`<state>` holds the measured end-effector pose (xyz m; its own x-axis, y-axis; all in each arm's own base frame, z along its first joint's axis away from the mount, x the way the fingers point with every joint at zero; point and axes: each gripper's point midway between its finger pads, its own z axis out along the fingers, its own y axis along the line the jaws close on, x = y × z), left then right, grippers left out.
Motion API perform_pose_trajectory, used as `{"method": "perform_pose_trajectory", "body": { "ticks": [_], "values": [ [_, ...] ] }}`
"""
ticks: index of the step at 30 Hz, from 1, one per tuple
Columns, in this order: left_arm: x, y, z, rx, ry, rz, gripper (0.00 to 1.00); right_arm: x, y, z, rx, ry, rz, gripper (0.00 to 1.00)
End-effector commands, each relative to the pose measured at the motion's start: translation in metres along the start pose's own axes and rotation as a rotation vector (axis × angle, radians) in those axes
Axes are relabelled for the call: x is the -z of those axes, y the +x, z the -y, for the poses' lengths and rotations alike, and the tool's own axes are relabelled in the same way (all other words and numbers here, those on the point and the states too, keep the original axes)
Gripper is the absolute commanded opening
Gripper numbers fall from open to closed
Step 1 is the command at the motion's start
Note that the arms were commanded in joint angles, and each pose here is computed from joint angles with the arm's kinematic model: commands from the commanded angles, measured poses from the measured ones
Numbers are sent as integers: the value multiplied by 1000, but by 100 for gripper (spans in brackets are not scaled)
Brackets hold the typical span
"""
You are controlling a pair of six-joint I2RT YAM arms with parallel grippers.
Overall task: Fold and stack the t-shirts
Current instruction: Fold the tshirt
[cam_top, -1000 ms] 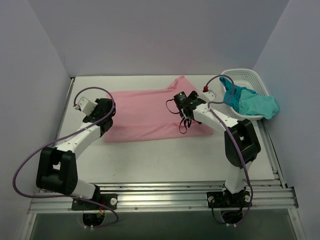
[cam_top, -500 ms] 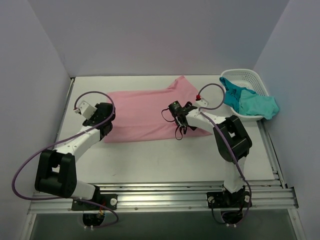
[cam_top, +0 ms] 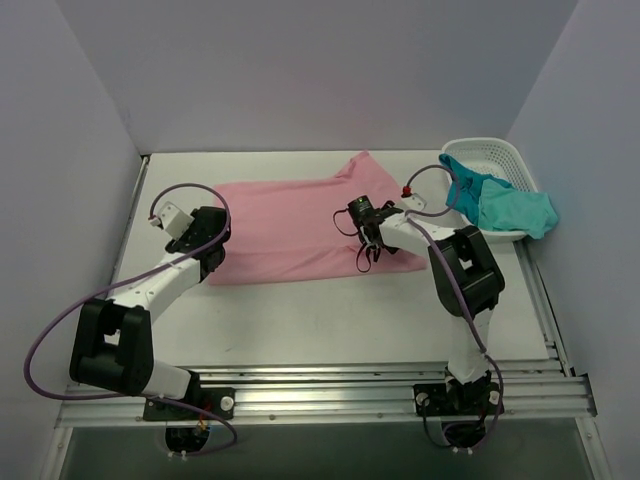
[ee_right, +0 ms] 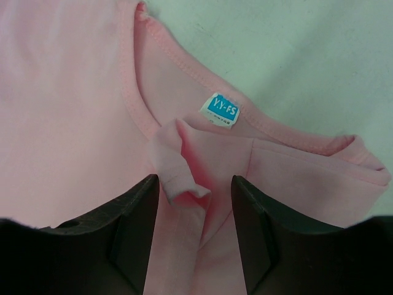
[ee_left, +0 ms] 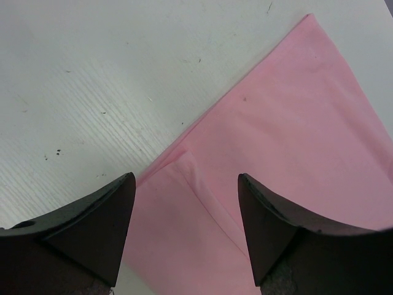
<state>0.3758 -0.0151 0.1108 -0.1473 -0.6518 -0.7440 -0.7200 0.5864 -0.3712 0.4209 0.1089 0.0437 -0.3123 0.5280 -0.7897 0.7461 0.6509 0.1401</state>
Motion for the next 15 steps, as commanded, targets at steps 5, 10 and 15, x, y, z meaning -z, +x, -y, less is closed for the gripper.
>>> {"method": "perform_pose_trajectory", "body": {
  "ticks": [5, 10, 15],
  "values": [
    [-4, -4, 7, -4, 11, 28, 76, -14, 7, -5, 17, 9, -12, 24],
    [-7, -2, 8, -9, 6, 25, 75, -16, 4, -12, 12, -8, -19, 2],
    [-10, 1, 7, -16, 2, 23, 75, -10, -18, -21, -7, -11, -2, 1]
  ]
}}
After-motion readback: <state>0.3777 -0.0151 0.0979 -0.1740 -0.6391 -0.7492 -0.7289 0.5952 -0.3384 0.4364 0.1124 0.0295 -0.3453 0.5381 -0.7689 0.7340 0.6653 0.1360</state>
